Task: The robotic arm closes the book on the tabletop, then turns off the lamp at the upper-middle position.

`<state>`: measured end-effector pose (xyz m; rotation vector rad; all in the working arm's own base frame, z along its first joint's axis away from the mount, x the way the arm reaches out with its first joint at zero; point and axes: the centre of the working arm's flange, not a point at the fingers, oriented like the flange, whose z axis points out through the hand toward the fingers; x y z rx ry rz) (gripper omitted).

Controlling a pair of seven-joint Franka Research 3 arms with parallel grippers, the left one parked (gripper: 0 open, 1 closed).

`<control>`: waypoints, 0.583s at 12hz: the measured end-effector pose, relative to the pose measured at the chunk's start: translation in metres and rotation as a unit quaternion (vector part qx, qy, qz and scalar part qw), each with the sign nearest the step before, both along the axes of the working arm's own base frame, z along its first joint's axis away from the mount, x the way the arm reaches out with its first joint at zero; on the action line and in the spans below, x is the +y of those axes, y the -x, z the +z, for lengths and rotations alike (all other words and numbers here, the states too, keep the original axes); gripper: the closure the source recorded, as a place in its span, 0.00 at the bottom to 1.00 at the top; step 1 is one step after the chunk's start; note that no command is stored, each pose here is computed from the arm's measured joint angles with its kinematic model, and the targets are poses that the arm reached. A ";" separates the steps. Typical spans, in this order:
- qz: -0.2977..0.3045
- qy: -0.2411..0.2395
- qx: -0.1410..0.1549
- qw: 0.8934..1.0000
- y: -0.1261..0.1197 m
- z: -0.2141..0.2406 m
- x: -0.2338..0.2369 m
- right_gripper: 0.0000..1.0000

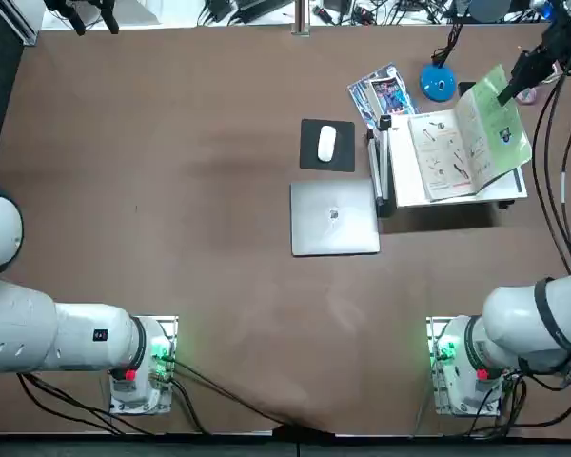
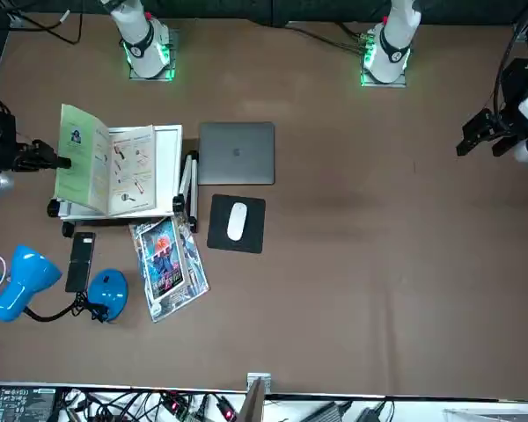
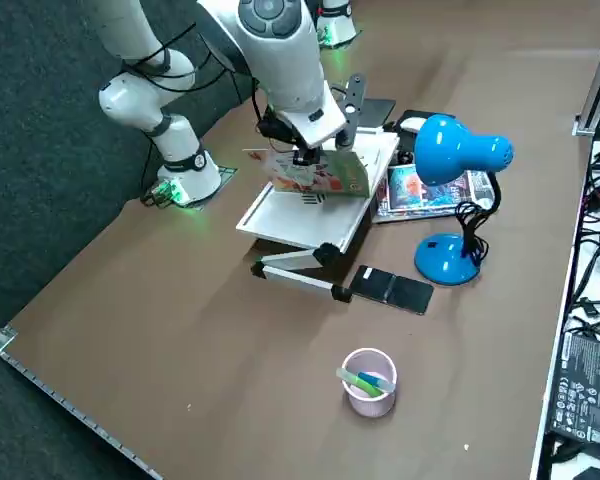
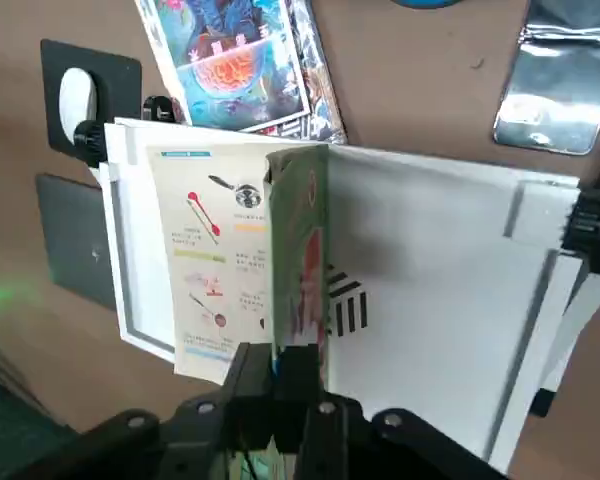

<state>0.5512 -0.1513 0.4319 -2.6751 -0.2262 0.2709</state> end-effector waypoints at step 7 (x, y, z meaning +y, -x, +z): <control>-0.016 0.100 0.001 0.995 0.015 0.013 0.099 0.97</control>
